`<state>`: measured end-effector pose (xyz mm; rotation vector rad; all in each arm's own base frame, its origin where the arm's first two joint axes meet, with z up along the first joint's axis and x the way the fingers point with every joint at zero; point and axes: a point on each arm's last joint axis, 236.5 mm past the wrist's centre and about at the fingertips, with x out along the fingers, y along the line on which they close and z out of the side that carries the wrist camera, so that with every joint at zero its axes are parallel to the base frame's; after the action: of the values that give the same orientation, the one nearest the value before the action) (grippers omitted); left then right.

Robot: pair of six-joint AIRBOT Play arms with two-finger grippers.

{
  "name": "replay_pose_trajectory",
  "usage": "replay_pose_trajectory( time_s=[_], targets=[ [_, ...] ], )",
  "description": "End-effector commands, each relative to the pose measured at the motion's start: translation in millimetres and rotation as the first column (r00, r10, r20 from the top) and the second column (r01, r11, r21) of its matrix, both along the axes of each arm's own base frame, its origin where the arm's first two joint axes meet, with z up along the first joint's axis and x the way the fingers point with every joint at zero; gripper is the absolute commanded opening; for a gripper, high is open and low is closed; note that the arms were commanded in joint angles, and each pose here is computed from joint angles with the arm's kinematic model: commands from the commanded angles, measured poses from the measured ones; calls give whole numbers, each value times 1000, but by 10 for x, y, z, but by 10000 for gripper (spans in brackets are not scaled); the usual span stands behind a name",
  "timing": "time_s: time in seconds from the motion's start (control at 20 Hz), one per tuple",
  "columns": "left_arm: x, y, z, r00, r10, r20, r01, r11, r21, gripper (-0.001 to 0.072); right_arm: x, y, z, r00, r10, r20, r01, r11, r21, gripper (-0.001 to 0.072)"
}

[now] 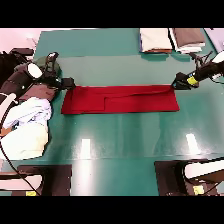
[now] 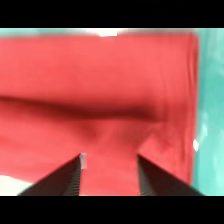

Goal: Fold the shirts.

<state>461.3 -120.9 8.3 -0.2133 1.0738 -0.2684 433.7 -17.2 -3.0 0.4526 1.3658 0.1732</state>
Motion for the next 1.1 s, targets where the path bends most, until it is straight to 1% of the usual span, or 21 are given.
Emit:
replay_pose_trajectory(
  time_s=[0.0, 0.05, 0.1, 0.15, 0.2, 0.25, 0.3, 0.4, 0.5, 0.6, 0.7, 0.75, 0.8, 0.85, 0.9, 0.95, 1.0, 1.05],
  targets=[
    [-22, -53, 118, 999, -25, -25, 25, 1000, -9, 539, 244, 19, 156, 996, 12, 85, -16, 998, 55, 409],
    [-70, -70, 180, 998, -44, -46, 44, 999, -8, 538, 217, -28, 207, 995, 27, 97, -32, 998, 50, 411],
    [-114, -83, 226, 996, -59, -65, 58, 998, -9, 537, 163, -115, 222, 995, 29, 96, -34, 998, 45, 456],
    [-159, -92, 254, 994, -71, -84, 70, 997, -9, 496, 81, -222, 209, 996, 10, 84, -14, 999, 48, 465],
    [-188, -95, 258, 992, -78, -96, 77, 997, -8, 242, -24, -330, 152, 998, -12, 63, 8, 998, 57, 468],
    [-198, -99, 255, 992, -79, -100, 79, 997, -10, 21, -136, -437, 62, 999, -38, 36, 36, 997, 68, 516],
    [-193, -115, 263, 992, -78, -98, 77, 997, -18, 35, -260, -529, -58, 998, -61, 1, 61, 994, 88, 525],
    [-190, -208, 302, 992, -78, -95, 72, 995, -66, 26, -478, -664, -345, 992, -106, -75, 114, 986, 121, 525],
    [-200, -324, 352, 992, -82, -95, 70, 991, -118, 26, -638, -634, -655, 981, -116, -156, 142, 975, 169, 525],
    [-244, -461, 354, 989, -111, -94, 99, 988, -120, 26, -593, -434, -806, 981, -111, -156, 149, 955, 255, 524],
    [-284, -683, 368, 986, -151, -74, 142, 983, -121, 26, -458, -253, -894, 983, -115, -143, 153, 943, 296, 522],
    [-292, -804, 381, 984, -170, -57, 162, 979, -121, 26, -400, -155, -929, 985, -105, -135, 142, 944, 299, 488],
    [-299, -924, 393, 982, -187, -39, 181, 976, -123, 26, -340, -84, -955, 989, -95, -117, 125, 949, 289, 413],
    [-328, -1061, 380, 979, -200, -35, 194, 973, -129, 26, -291, -14, -964, 991, -83, -101, 108, 955, 275, 284],
    [-374, -1194, 341, 977, -208, -46, 200, 970, -137, 26, -254, 43, -932, 995, -61, -75, 79, 962, 262, 132],
    [-431, -1343, 290, 971, -235, -49, 227, 964, -137, 25, -221, 74, -868, 998, -47, -46, 57, 966, 251, 36],
    [-469, -1494, 224, 965, -259, -48, 250, 958, -137, 25, -175, 73, -753, 999, -43, -7, 44, 971, 236, 19],
    [-462, -1659, 174, 962, -273, -25, 267, 954, -139, 25, -124, 52, -595, 999, -42, 31, 33, 974, 224, 19]
  ],
)
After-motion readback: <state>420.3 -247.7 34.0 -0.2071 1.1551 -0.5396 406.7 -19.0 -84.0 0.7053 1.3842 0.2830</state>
